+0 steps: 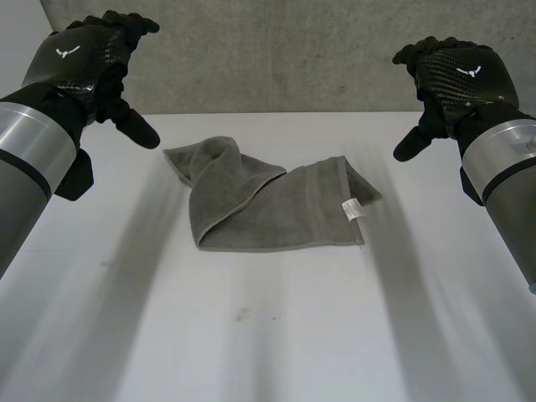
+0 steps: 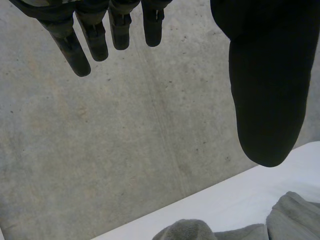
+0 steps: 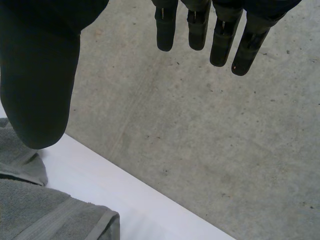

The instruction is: Fold the towel.

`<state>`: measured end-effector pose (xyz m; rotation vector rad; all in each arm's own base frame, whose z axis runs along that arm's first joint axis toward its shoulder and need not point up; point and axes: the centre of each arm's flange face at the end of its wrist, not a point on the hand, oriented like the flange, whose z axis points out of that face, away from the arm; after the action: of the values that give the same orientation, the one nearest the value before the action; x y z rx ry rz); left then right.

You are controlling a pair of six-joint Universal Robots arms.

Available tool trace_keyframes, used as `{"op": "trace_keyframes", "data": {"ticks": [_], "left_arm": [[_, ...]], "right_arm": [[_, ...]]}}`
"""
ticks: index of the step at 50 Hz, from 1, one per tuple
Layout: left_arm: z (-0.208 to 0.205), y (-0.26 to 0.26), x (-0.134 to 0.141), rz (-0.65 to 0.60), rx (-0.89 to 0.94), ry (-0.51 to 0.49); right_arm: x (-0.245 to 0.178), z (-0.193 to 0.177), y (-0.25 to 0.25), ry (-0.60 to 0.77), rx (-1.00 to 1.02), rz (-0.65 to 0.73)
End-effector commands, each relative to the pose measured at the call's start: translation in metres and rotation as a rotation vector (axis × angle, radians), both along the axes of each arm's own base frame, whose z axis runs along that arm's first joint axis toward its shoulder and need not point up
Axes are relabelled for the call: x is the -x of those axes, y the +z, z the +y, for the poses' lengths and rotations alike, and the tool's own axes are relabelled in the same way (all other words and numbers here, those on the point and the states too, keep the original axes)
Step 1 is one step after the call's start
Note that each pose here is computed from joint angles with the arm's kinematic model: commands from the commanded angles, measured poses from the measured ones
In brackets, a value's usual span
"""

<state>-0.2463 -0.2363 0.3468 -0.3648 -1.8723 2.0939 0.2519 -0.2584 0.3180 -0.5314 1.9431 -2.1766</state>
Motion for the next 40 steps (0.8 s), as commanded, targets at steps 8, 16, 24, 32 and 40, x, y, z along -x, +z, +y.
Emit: {"op": "trace_keyframes", "data": {"ticks": [8,16,24,32,40], "left_arm": [[-0.021,-0.022,0.005,-0.022,-0.024,0.010],[-0.046,-0.066,0.011,-0.089,-0.124,0.023],[-0.055,-0.083,0.012,-0.117,-0.146,0.032],[-0.056,-0.084,0.013,-0.111,-0.130,0.032],[-0.057,-0.086,0.012,-0.112,-0.133,0.034]], "right_arm": [[-0.011,-0.008,-0.047,0.056,-0.135,0.194],[-0.031,-0.007,-0.101,0.130,-0.261,0.293],[-0.049,-0.016,-0.148,0.226,-0.339,0.308],[-0.063,-0.037,-0.176,0.244,-0.288,0.281],[-0.068,-0.048,-0.197,0.243,-0.302,0.286]]}}
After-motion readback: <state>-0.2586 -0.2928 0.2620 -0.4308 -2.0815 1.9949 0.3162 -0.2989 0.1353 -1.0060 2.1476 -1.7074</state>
